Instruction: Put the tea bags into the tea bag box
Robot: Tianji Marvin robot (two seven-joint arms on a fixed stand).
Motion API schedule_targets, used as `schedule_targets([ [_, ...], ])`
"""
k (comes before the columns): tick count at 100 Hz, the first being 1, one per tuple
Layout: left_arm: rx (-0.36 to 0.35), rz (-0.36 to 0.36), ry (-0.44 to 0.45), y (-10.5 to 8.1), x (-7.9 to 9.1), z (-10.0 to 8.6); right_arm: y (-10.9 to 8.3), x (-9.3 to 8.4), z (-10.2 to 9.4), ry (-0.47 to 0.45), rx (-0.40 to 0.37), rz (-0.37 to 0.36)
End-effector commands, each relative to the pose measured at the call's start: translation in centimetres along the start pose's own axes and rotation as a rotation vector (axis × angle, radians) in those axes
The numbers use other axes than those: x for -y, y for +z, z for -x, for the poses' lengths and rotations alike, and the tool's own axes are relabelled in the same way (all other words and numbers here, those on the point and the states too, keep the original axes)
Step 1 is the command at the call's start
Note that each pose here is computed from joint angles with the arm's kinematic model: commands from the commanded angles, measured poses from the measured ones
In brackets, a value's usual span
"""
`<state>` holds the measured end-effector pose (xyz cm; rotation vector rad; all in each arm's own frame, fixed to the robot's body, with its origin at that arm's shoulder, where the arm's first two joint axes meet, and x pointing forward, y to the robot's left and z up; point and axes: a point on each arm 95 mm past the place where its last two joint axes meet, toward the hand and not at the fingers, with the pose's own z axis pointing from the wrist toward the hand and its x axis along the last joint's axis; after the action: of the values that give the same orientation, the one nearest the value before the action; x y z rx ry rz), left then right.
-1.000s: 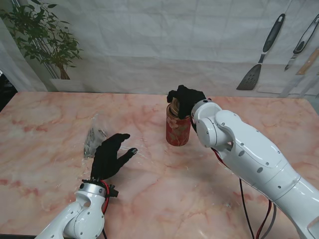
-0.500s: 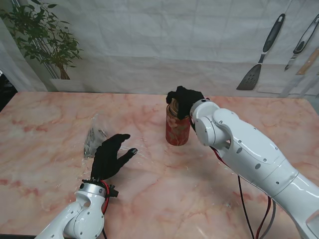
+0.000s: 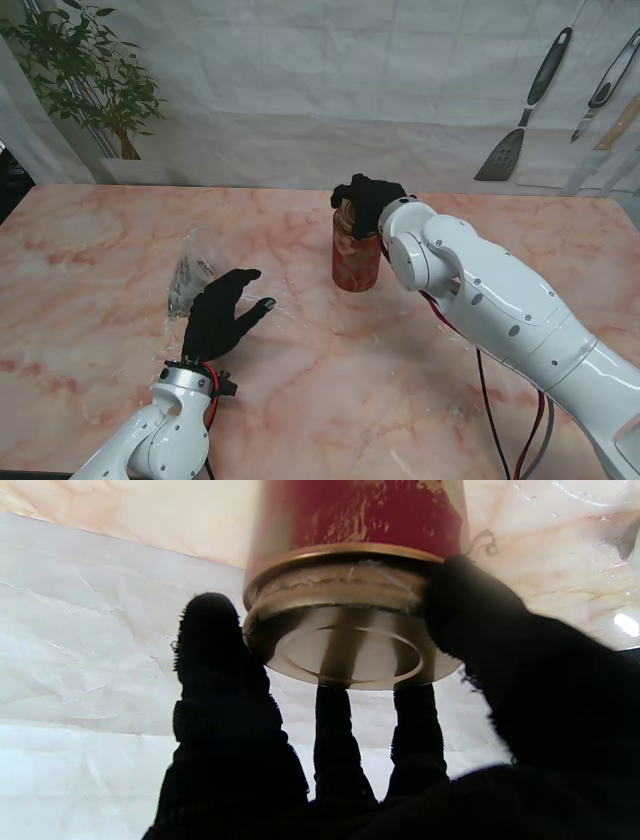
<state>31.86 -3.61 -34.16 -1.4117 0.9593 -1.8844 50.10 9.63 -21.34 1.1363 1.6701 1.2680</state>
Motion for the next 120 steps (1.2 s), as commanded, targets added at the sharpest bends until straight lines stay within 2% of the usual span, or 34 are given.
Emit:
schedule_targets([
  [1,-0.003,0.006,-0.008,0.12,-0.05,-0.15,-0.07,-0.10,-0.05,-0.012,-0.007,-0.010],
  [86,-0.004,0.005,-0.008,0.12,-0.13,-0.21,-0.42,-0.64,0.23,-0.090,0.005,-0.064],
  [120,-0.005,0.005,-0.009,0.19,-0.19,-0.24,-0.35,-0.71,0.20,-0.095,0.006,-0.070],
])
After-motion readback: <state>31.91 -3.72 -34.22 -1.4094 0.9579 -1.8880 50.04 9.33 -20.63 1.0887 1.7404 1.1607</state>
